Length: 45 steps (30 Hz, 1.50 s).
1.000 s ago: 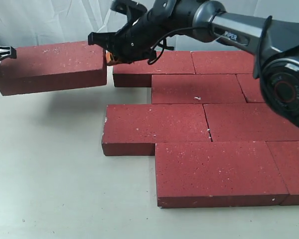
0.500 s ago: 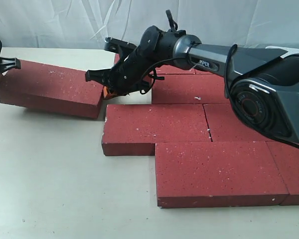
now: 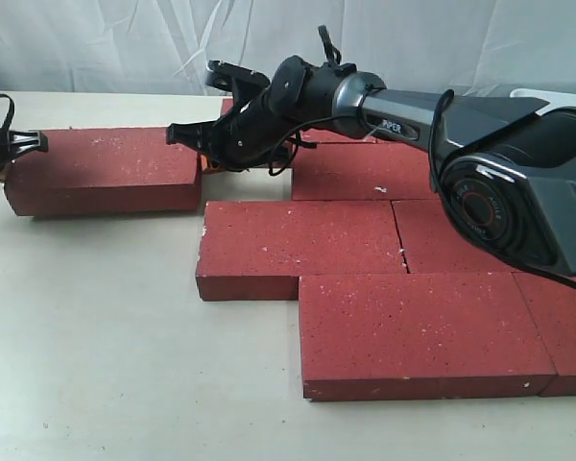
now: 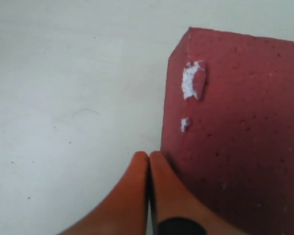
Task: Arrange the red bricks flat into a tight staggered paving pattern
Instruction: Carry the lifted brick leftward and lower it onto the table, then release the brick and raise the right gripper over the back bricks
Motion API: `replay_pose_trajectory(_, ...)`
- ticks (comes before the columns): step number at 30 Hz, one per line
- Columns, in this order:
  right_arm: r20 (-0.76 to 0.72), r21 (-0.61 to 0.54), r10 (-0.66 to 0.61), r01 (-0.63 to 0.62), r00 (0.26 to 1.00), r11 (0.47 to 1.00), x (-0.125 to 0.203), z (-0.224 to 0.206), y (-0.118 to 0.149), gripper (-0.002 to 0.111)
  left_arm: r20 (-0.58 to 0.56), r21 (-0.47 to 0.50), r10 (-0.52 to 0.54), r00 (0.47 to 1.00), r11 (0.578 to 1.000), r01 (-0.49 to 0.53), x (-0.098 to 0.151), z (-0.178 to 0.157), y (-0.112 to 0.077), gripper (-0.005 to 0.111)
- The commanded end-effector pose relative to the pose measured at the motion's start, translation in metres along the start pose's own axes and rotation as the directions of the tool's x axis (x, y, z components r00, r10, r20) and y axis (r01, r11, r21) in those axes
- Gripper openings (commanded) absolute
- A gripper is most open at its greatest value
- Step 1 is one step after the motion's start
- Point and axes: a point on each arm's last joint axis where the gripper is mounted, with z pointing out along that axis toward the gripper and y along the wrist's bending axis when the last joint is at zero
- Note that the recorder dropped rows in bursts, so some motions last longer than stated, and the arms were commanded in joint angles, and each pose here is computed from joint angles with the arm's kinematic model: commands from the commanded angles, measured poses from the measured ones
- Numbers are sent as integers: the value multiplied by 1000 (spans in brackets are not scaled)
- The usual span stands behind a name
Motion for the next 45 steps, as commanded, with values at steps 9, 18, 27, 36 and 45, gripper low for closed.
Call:
replay_pose_trajectory(9, -41, 8, -40, 41, 998, 999, 2, -5, 14, -1, -38, 9, -38, 999, 999, 38, 5, 0, 4, 0)
replay_pose_trajectory(18, -55, 75, -26, 30, 998, 997, 0, -9, 6, -1, -28, 8, -111, 993, 994, 111, 3, -2, 18, 0)
replay_pose_trajectory(27, -61, 138, -6, 14, 998, 990, -11, -32, 3, -1, -32, 8, -106, 994, 994, 107, 3, -3, 18, 0)
replay_pose_trajectory(36, -167, 251, -99, 140, 981, 958, -21, -87, 19, -1, -43, 27, -102, 994, 994, 103, -1, -26, 15, 0)
replay_pose_trajectory(45, -287, 270, -112, 192, 952, 944, -21, -148, 46, -1, -48, 55, -93, 994, 994, 96, -6, -76, 2, 0)
